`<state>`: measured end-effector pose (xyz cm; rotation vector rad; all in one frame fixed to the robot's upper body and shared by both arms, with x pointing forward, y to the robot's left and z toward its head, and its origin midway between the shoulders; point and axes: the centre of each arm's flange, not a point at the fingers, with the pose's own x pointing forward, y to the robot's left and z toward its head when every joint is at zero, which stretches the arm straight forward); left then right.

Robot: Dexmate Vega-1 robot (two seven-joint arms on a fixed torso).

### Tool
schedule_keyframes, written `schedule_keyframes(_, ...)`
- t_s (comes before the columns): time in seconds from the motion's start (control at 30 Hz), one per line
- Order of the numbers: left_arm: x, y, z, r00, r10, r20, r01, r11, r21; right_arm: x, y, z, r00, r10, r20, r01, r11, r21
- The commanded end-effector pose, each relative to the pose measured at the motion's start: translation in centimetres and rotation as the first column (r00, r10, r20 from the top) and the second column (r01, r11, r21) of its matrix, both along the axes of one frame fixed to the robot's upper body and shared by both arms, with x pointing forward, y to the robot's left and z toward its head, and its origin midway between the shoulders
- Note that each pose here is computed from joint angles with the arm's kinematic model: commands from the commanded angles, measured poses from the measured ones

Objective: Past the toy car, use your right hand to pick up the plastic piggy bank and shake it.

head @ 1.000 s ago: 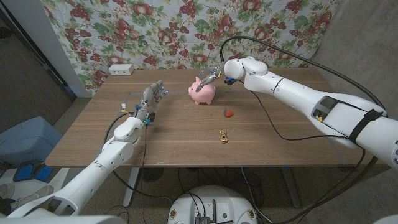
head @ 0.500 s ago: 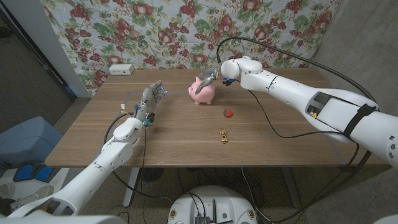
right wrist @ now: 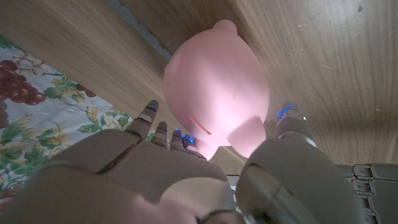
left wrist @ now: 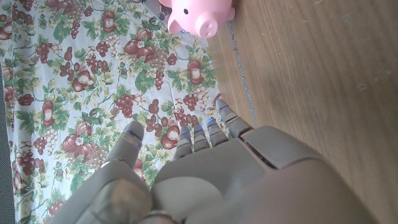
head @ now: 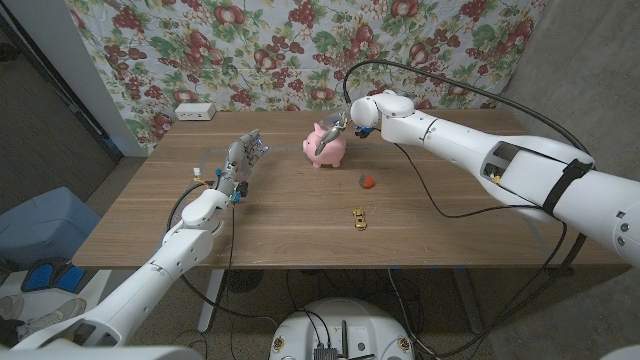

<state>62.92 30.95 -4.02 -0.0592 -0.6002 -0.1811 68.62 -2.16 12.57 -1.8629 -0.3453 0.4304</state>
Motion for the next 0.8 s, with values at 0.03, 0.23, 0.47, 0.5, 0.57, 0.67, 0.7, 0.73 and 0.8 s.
schedule_keyframes(0.03, -0.2, 0.2, -0.1, 1.000, 0.008, -0.004, -0.008, 1.000, -0.004, 1.1, 0.5, -0.3, 0.999, -0.026, -0.018, 0.025, 0.999, -0.034)
schedule_keyframes(0.23, -0.2, 0.2, -0.1, 1.000, 0.008, -0.004, -0.008, 1.000, -0.003, 1.7, 0.5, -0.6, 1.000, -0.017, -0.026, 0.016, 1.000, -0.024)
schedule_keyframes(0.47, -0.2, 0.1, -0.2, 1.000, 0.009, -0.007, -0.009, 1.000, -0.006, 2.4, 0.5, -1.0, 0.997, -0.043, -0.063, 0.040, 0.998, -0.043)
schedule_keyframes(0.5, -0.2, 0.1, -0.2, 1.000, 0.009, -0.006, -0.009, 1.000, -0.006, 2.5, 0.5, -1.0, 0.997, -0.044, -0.064, 0.042, 0.998, -0.042)
schedule_keyframes(0.57, -0.2, 0.1, -0.2, 1.000, 0.009, -0.005, -0.009, 1.000, -0.004, 2.6, 0.6, -1.0, 0.996, -0.050, -0.072, 0.047, 0.998, -0.043)
schedule_keyframes(0.67, -0.3, 0.1, -0.2, 1.000, 0.009, -0.006, -0.009, 1.000, -0.004, 2.8, 0.7, -1.0, 0.996, -0.045, -0.079, 0.042, 0.998, -0.044)
schedule_keyframes(0.7, -0.2, 0.1, -0.2, 1.000, 0.009, -0.006, -0.009, 1.000, -0.005, 2.8, 0.7, -1.0, 0.996, -0.042, -0.082, 0.038, 0.998, -0.042)
schedule_keyframes(0.73, -0.2, 0.1, -0.2, 1.000, 0.009, -0.007, -0.009, 1.000, -0.004, 2.8, 0.7, -1.0, 0.996, -0.039, -0.080, 0.036, 0.999, -0.040)
schedule_keyframes(0.8, -0.2, 0.1, -0.2, 1.000, 0.008, -0.007, -0.008, 1.000, -0.005, 2.8, 0.7, -1.0, 0.997, -0.033, -0.073, 0.031, 0.999, -0.036)
